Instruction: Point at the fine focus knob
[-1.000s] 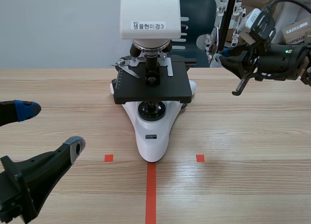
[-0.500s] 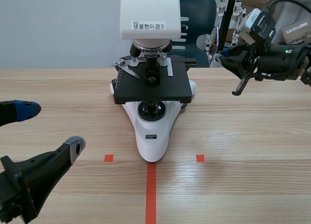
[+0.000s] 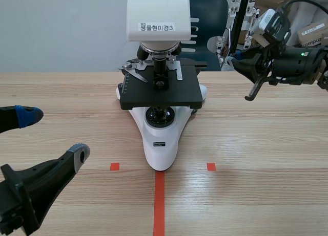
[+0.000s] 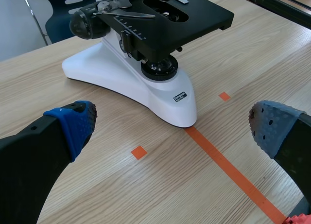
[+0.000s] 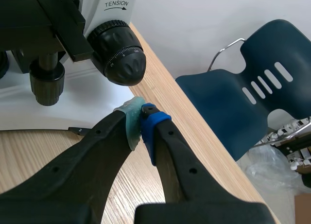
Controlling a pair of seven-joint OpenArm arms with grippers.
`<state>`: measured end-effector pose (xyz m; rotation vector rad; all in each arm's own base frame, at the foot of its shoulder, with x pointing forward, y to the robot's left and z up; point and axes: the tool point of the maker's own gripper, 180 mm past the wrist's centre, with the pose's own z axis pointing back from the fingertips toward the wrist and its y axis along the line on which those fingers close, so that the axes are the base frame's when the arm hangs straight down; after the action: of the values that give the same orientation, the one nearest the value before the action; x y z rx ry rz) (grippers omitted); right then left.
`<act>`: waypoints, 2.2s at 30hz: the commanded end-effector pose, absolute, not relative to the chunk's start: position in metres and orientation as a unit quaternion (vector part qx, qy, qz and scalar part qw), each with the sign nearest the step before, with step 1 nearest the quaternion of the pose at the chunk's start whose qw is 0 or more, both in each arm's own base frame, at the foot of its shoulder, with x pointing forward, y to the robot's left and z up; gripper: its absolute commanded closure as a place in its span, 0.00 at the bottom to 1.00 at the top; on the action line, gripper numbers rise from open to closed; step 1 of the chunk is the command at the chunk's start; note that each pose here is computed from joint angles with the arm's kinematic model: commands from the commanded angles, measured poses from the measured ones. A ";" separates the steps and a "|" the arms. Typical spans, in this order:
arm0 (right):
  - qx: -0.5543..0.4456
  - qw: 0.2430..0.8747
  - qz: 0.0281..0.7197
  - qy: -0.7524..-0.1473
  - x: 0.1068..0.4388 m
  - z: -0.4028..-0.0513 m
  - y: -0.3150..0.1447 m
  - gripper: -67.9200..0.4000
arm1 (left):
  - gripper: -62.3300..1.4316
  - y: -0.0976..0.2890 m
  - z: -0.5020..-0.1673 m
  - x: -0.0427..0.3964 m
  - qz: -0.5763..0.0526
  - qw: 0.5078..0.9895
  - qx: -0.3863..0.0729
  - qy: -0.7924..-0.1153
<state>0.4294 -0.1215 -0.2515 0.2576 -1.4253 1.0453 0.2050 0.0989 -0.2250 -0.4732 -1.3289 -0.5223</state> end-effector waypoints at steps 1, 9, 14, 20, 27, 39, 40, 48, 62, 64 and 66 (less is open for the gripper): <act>0.104 0.617 0.437 -0.646 0.435 -0.227 -0.142 0.89 | 0.00 0.095 -0.214 0.206 -0.237 0.718 -0.221 -0.616; 0.096 0.652 0.336 -0.673 0.416 -0.209 -0.228 0.41 | 0.00 0.095 -0.214 0.206 -0.237 0.718 -0.221 -0.616; 0.033 0.678 0.257 -0.688 0.402 -0.198 -0.293 0.24 | 0.00 0.095 -0.214 0.206 -0.237 0.718 -0.221 -0.616; -0.046 0.680 0.220 -0.698 0.387 -0.179 -0.313 0.19 | 0.00 0.095 -0.214 0.206 -0.237 0.718 -0.221 -0.616; -0.003 0.673 0.242 -0.699 0.359 -0.182 -0.242 0.19 | 0.00 0.095 -0.214 0.206 -0.237 0.718 -0.221 -0.616; 0.139 0.624 0.327 -0.696 0.305 -0.173 -0.142 0.00 | 0.00 0.095 -0.214 0.206 -0.237 0.718 -0.221 -0.616; 0.151 0.621 0.333 -0.693 0.301 -0.172 -0.136 0.00 | 0.00 0.095 -0.214 0.206 -0.237 0.718 -0.221 -0.616; 0.180 0.645 0.272 -0.691 0.292 -0.190 -0.119 0.00 | 0.00 0.095 -0.214 0.206 -0.237 0.718 -0.221 -0.616; 0.085 0.665 0.223 -0.707 0.274 -0.196 -0.102 0.00 | 0.00 0.095 -0.214 0.206 -0.237 0.718 -0.221 -0.616; 0.084 0.661 0.229 -0.710 0.270 -0.188 -0.099 0.00 | 0.00 0.095 -0.214 0.206 -0.237 0.718 -0.221 -0.616; 0.088 0.656 0.239 -0.711 0.266 -0.182 -0.096 0.00 | 0.00 0.095 -0.214 0.206 -0.237 0.718 -0.221 -0.616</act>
<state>0.2655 -0.0965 -0.1899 0.1942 -1.5921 0.5151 0.2050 0.0989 -0.2251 -0.4730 -1.3287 -0.5230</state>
